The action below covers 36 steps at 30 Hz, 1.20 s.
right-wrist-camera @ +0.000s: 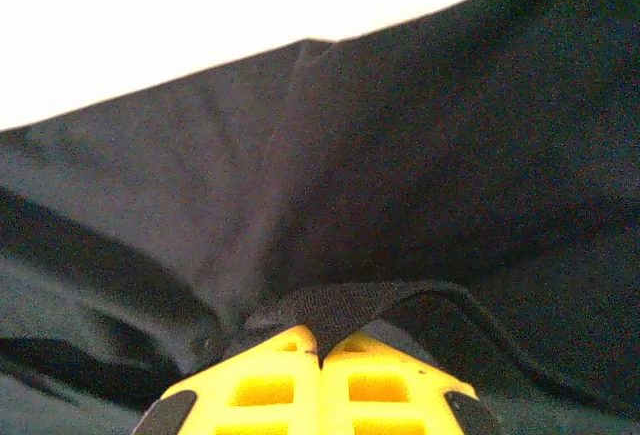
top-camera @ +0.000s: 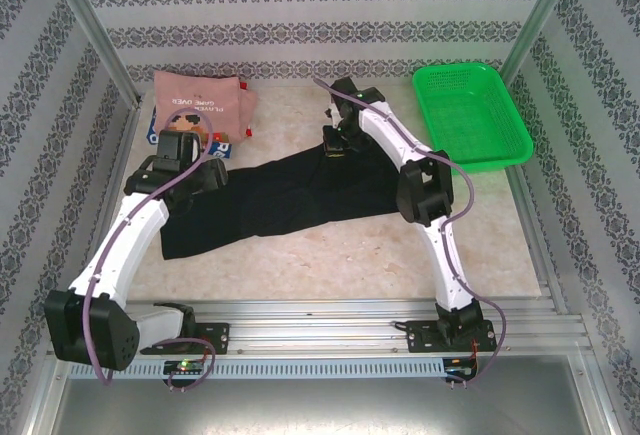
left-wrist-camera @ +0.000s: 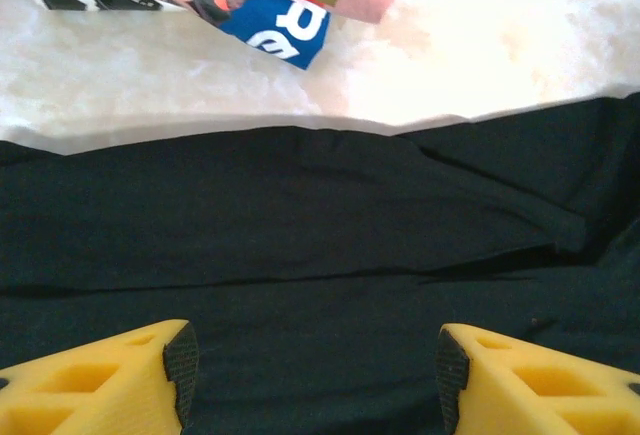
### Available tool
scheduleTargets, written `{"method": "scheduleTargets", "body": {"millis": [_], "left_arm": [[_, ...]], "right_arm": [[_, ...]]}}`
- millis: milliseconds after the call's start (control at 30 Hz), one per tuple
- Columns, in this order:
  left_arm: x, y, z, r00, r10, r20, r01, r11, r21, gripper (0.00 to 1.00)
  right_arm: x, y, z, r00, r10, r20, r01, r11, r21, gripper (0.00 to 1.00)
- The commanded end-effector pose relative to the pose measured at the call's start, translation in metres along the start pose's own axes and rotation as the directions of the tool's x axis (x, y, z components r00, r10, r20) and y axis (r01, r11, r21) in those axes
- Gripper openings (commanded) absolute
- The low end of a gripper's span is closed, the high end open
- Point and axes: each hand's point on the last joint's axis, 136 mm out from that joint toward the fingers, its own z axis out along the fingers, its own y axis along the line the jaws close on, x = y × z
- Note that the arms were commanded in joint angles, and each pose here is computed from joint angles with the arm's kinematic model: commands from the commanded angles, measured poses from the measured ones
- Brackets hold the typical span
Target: Fold and stack the t-shirts
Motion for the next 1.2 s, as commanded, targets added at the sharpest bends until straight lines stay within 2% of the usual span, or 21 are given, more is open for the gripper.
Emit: {"method": "scheduleTargets", "body": {"millis": [0,100,133,233,300,400,500,600,700,767,933,1067,1167], "left_arm": [[-0.006,-0.009,0.006,0.998,0.056,0.024,-0.056,0.998,0.008,0.65],[0.003,-0.011,0.016,0.998,0.067,-0.007,-0.067,0.998,0.016,0.66],[0.007,-0.012,0.02,0.997,0.067,-0.024,-0.067,0.998,0.019,0.66],[0.016,-0.007,0.032,0.996,0.069,-0.053,-0.069,0.998,0.003,0.7],[0.024,-0.003,0.041,0.993,0.076,-0.088,-0.077,0.997,-0.013,0.72],[0.036,0.006,0.055,0.983,0.085,-0.161,-0.096,0.993,-0.062,0.72],[0.048,0.016,0.073,0.973,0.056,-0.222,-0.077,0.993,-0.088,0.71],[0.061,0.028,0.09,0.961,0.009,-0.277,-0.049,0.989,-0.136,0.7],[0.073,0.042,0.105,0.945,-0.019,-0.326,-0.043,0.982,-0.182,0.67],[0.079,0.052,0.111,0.934,-0.024,-0.356,-0.057,0.975,-0.216,0.65],[0.099,0.067,0.117,0.896,-0.061,-0.44,-0.068,0.96,-0.273,0.62],[0.118,0.07,0.113,0.87,-0.116,-0.48,-0.031,0.957,-0.288,0.61],[0.137,0.065,0.109,0.836,-0.18,-0.518,0.03,0.958,-0.284,0.61]], "right_arm": [[-0.01,-0.01,0.004,0.999,0.054,0.004,-0.054,0.999,-0.004,0.0],[-0.023,-0.013,0.002,0.995,0.092,0.032,-0.091,0.995,-0.032,0.23],[-0.026,-0.01,-0.002,0.994,0.101,0.039,-0.098,0.993,-0.059,0.38],[-0.031,0.001,-0.032,0.992,0.082,0.095,-0.074,0.994,-0.086,0.44],[-0.026,0.001,-0.06,0.988,0.076,0.138,-0.067,0.995,-0.07,0.55],[-0.006,-0.007,-0.094,0.98,0.115,0.16,-0.107,0.993,-0.058,0.59],[0.031,-0.023,-0.097,0.977,0.177,0.116,-0.173,0.984,-0.037,0.6],[0.061,-0.04,-0.072,0.967,0.245,0.066,-0.245,0.969,-0.011,0.56],[0.074,-0.055,-0.043,0.948,0.316,0.04,-0.316,0.949,-0.008,0.48],[0.073,-0.068,-0.029,0.938,0.344,0.043,-0.345,0.938,0.031,0.41],[0.06,-0.087,-0.004,0.932,0.359,0.055,-0.363,0.924,0.118,0.35],[0.049,-0.106,0.012,0.919,0.39,0.058,-0.393,0.89,0.231,0.35],[0.031,-0.113,0.016,0.91,0.405,0.09,-0.414,0.868,0.274,0.42]]}}
